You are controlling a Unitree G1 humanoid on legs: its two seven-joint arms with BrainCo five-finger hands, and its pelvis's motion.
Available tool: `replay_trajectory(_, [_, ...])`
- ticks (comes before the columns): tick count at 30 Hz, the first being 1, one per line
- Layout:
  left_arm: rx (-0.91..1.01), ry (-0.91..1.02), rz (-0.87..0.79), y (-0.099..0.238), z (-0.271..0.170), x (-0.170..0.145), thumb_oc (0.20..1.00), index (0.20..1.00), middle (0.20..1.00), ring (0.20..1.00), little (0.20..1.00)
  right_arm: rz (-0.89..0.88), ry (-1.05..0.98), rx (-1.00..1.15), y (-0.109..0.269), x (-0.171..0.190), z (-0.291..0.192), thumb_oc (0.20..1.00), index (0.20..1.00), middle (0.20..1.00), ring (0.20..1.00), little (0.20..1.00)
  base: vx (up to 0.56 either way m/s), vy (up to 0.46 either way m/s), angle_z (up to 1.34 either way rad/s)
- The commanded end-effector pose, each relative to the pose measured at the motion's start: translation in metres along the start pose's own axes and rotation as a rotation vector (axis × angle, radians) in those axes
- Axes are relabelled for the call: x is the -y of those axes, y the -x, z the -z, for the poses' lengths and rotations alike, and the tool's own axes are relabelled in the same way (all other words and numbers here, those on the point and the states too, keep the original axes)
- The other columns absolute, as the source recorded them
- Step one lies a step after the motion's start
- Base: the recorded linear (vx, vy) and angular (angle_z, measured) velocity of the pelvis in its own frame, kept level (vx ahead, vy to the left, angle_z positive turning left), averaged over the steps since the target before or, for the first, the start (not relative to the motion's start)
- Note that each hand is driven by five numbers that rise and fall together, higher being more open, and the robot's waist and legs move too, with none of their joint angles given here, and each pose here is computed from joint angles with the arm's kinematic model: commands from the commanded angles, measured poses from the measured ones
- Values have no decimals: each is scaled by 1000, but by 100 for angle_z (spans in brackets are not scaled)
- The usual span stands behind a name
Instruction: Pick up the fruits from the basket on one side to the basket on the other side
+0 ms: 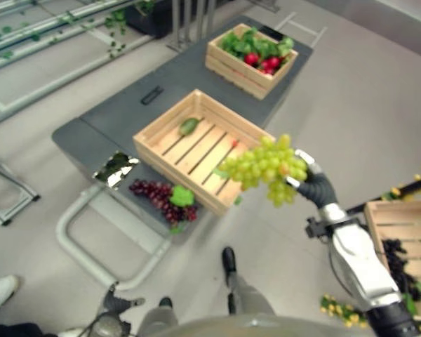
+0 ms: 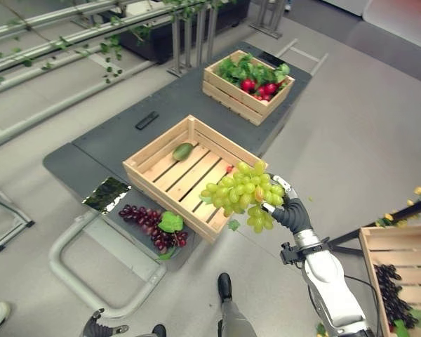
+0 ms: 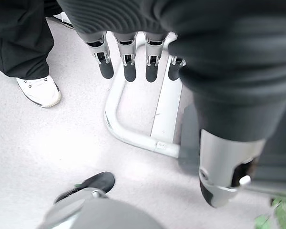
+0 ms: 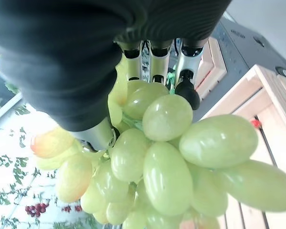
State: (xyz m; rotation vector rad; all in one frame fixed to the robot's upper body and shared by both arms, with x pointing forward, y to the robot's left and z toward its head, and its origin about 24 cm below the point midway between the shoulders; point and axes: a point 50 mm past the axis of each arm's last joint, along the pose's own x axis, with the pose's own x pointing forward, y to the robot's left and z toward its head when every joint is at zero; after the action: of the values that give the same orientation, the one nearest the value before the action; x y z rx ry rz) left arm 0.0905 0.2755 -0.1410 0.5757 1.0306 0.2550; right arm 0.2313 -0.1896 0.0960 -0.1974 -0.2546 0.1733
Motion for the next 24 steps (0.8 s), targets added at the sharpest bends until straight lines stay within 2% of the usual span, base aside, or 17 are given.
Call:
replay_trajectory(1, [55, 17, -20, -8, -25, -4, 1000, 1000, 1000, 1000, 1000, 63, 35, 320, -13, 27, -60, 200, 200, 200, 200, 200, -143, 40, -41])
replay_trajectory(5, [81, 64, -15, -9, -33, -6, 1000, 1000, 1000, 1000, 1000, 98, 34, 286, -8, 35, -54, 200, 200, 200, 200, 200, -140, -3, -62])
replay_trajectory(9, [99, 141, -12, -10, -39, -8, 1000, 1000, 1000, 1000, 1000, 112, 19, 293, -10, 36, -54, 200, 200, 200, 200, 200, -129, -69, -194])
replay_trajectory(14, [123, 196, 7, -8, -46, 0, 1000, 1000, 1000, 1000, 1000, 109, 22, 303, -9, 37, -57, 200, 200, 200, 200, 200, -64, -174, -101])
replay_trajectory(24, [140, 271, 82, -2, -61, 29, 1000, 1000, 1000, 1000, 1000, 105, 85, 299, -4, 50, -63, 200, 200, 200, 200, 200, -47, -167, -22])
